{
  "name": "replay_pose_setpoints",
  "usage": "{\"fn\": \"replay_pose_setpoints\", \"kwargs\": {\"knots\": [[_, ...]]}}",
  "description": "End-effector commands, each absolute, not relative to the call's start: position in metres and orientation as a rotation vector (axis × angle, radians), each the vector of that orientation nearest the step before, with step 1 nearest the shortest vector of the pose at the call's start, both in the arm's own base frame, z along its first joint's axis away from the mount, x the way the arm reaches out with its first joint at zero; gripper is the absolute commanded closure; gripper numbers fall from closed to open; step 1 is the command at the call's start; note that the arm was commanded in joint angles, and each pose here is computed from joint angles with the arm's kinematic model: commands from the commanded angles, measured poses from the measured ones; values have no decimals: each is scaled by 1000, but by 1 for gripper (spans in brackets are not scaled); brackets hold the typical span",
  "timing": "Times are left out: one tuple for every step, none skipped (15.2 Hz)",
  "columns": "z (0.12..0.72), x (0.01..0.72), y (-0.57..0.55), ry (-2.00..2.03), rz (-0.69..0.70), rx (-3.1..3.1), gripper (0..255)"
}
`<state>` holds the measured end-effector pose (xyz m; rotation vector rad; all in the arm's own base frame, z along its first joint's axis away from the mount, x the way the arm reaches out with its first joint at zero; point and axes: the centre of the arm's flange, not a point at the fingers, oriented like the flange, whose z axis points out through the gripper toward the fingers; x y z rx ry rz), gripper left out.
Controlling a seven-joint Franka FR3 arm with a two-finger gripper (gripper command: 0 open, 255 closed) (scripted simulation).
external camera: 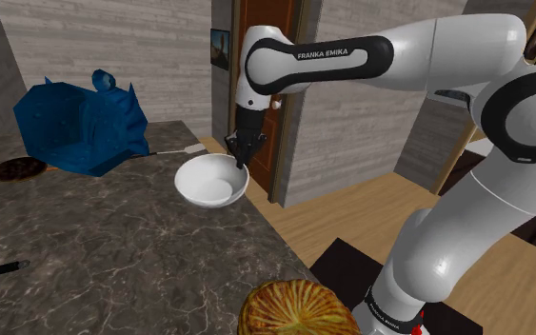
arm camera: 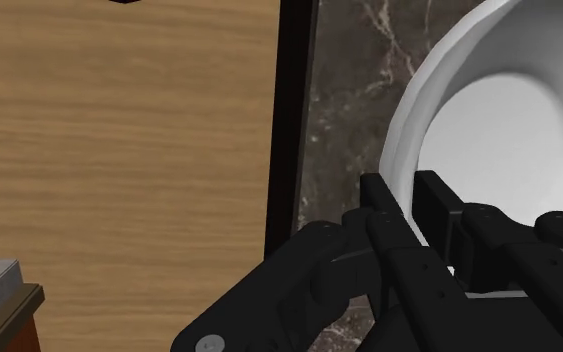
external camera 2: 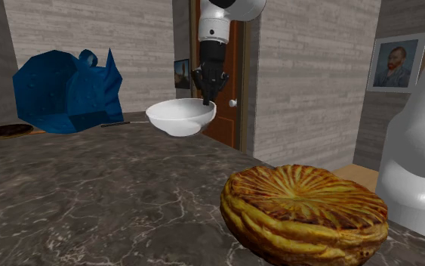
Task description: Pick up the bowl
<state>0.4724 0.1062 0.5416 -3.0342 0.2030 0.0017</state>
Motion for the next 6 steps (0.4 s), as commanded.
{"fn": "replay_pose_setpoints", "kwargs": {"knots": [[553, 472, 108, 203, 1, -3034, 255], [558, 472, 108, 203, 1, -3034, 255], [564, 472, 108, 203, 1, -3034, 255], [569, 472, 108, 203, 1, -3034, 255], [570, 472, 108, 203, 1, -3034, 255], [570, 472, 108, 203, 1, -3034, 255]]}}
